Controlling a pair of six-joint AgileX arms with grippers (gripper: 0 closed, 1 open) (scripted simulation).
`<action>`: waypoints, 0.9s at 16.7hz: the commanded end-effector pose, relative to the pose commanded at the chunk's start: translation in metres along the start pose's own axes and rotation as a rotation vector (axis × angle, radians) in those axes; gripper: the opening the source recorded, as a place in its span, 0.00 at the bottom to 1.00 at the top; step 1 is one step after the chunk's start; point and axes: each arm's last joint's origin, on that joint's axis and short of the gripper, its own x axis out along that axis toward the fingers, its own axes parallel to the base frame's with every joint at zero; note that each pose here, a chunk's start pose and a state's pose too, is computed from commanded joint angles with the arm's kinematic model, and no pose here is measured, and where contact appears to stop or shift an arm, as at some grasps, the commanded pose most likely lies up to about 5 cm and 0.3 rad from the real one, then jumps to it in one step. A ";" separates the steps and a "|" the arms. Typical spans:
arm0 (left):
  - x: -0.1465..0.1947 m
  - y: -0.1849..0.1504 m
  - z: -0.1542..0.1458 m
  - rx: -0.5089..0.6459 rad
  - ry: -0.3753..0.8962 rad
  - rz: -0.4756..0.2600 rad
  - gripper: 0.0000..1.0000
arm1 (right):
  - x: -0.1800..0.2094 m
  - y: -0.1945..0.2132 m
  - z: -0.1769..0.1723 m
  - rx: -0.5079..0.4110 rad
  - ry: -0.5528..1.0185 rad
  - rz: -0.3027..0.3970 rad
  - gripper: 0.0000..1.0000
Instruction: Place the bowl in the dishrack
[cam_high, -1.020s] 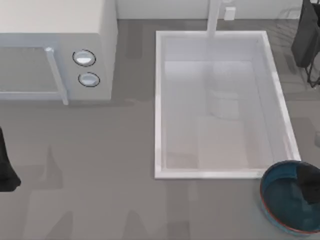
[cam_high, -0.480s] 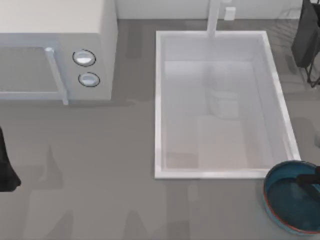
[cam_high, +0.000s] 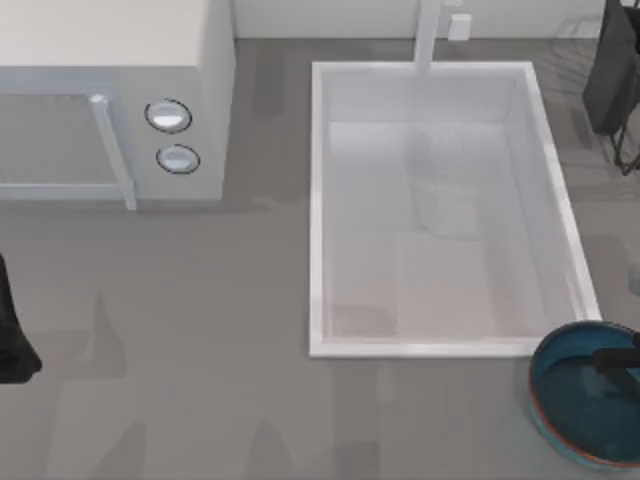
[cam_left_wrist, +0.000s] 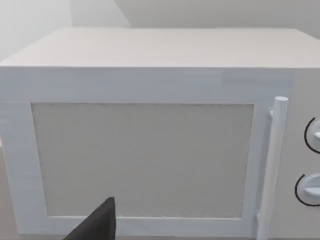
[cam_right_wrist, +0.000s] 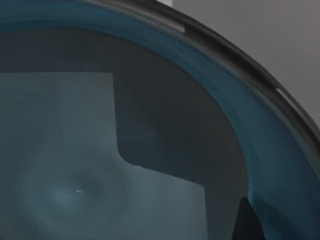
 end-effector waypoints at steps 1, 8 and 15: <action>0.000 0.000 0.000 0.000 0.000 0.000 1.00 | 0.000 0.000 0.000 0.000 0.000 0.000 0.00; 0.000 0.000 0.000 0.000 0.000 0.000 1.00 | -0.039 0.002 0.018 0.005 -0.005 0.000 0.00; 0.000 0.000 0.000 0.000 0.000 0.000 1.00 | -0.153 0.002 0.016 0.004 0.041 -0.007 0.00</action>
